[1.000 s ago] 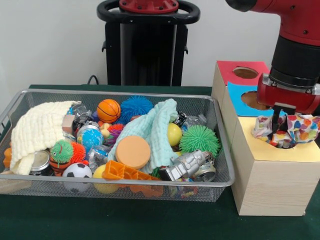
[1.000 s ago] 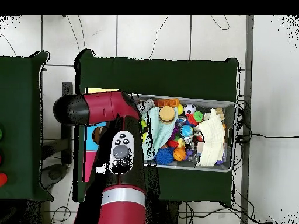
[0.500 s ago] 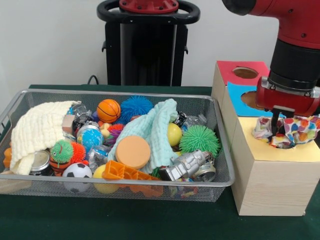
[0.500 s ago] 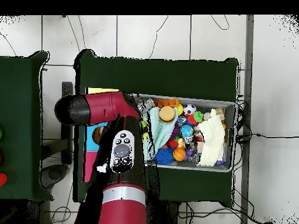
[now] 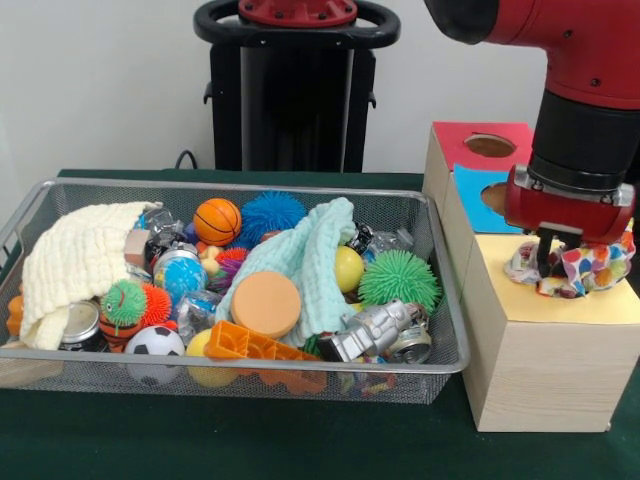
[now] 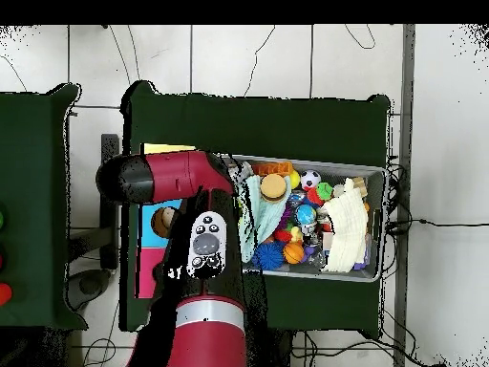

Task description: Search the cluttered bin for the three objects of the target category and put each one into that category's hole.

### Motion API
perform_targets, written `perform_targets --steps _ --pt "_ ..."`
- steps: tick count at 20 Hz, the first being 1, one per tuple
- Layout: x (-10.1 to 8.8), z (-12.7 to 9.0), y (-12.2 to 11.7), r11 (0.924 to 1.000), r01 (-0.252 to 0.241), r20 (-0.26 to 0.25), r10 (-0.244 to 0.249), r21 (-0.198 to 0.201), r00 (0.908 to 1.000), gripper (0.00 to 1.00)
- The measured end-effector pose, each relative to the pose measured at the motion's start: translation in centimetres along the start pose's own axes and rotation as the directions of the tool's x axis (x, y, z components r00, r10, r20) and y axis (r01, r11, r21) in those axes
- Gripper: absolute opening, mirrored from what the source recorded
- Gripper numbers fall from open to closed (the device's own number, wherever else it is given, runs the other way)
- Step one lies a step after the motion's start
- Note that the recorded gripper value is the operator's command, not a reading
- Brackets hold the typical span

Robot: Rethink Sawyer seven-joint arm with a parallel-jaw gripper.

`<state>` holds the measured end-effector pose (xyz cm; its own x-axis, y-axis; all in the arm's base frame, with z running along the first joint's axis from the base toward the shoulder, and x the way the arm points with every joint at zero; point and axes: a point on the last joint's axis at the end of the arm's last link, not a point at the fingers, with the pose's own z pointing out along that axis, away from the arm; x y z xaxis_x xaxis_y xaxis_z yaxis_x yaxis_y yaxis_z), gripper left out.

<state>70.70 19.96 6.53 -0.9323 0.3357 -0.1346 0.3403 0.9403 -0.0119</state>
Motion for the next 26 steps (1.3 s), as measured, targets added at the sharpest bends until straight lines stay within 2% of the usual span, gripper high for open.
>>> perform_targets --steps 11,17,22,26 --pt "-0.5 0.8 -0.3 0.9990 -0.022 -0.003 0.022 -0.039 0.9997 0.00" --pt "-0.4 1.9 -0.5 0.9967 -0.039 -0.005 0.039 -0.070 0.9992 0.00" --pt "-0.4 4.5 -1.6 0.9930 -0.062 0.026 0.065 -0.101 0.9975 0.00" --pt "-0.5 4.5 -1.6 0.9916 -0.058 0.044 0.064 -0.116 0.9970 0.00"
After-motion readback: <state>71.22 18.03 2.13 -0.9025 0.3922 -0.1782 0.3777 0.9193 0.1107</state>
